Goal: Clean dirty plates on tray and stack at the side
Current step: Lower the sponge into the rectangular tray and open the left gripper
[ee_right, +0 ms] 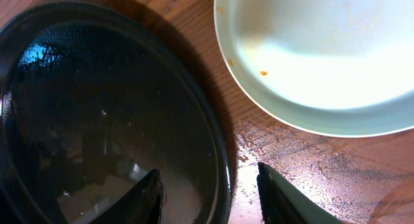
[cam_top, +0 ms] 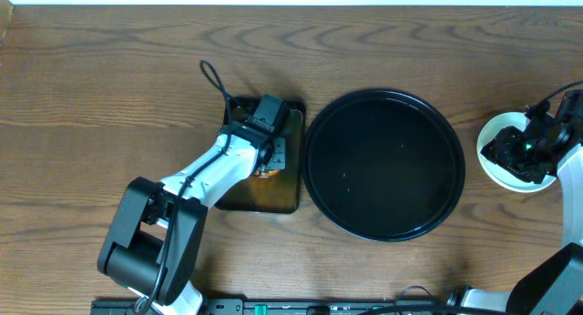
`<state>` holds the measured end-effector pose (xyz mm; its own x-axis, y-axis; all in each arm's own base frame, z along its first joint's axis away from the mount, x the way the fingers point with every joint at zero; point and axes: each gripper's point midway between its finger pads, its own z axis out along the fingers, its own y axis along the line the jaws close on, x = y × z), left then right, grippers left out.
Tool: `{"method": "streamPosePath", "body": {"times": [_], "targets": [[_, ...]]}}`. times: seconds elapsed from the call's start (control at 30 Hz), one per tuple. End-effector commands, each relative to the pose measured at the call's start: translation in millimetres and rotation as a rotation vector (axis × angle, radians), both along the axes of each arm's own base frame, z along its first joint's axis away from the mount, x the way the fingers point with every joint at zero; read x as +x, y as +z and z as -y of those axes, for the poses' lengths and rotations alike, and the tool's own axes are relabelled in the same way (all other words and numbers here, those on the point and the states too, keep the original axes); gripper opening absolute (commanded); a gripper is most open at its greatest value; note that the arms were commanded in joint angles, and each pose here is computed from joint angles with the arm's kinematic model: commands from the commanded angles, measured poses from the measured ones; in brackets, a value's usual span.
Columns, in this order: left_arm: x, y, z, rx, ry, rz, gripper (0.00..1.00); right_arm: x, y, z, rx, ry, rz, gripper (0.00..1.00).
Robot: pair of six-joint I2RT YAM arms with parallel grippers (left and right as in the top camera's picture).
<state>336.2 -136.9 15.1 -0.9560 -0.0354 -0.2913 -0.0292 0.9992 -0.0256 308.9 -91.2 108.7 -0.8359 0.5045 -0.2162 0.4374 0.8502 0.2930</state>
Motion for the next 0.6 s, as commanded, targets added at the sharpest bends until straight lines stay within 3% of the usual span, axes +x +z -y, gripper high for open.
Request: {"method": "streamPosePath", "body": {"times": [0.0, 0.07, 0.17, 0.33, 0.5, 0.53, 0.57], "targets": [[0, -1, 0, -0.022, 0.011, -0.005, 0.07, 8, 6, -11, 0.016, 0.081, 0.038, 0.44], [1, 6, 7, -0.04, -0.072, 0.012, 0.1, 11, 8, -20, 0.031, 0.13, 0.057, 0.43], [11, 26, -1, -0.012, -0.058, 0.083, 0.44, 14, 9, -33, 0.025, 0.189, 0.065, 0.45], [21, 70, -6, -0.058, -0.038, 0.204, 0.6, 25, 9, -56, -0.018, 0.279, 0.086, 0.5], [24, 104, -18, -0.088, -0.005, 0.289, 0.6, 38, 13, -85, -0.061, 0.388, 0.125, 0.59], [23, 107, -20, -0.088, 0.0, 0.293, 0.64, 38, 14, -89, -0.074, 0.402, 0.123, 0.64], [22, 110, -23, -0.088, 0.005, 0.293, 0.7, 38, 13, -92, -0.095, 0.416, 0.117, 0.86]]}}
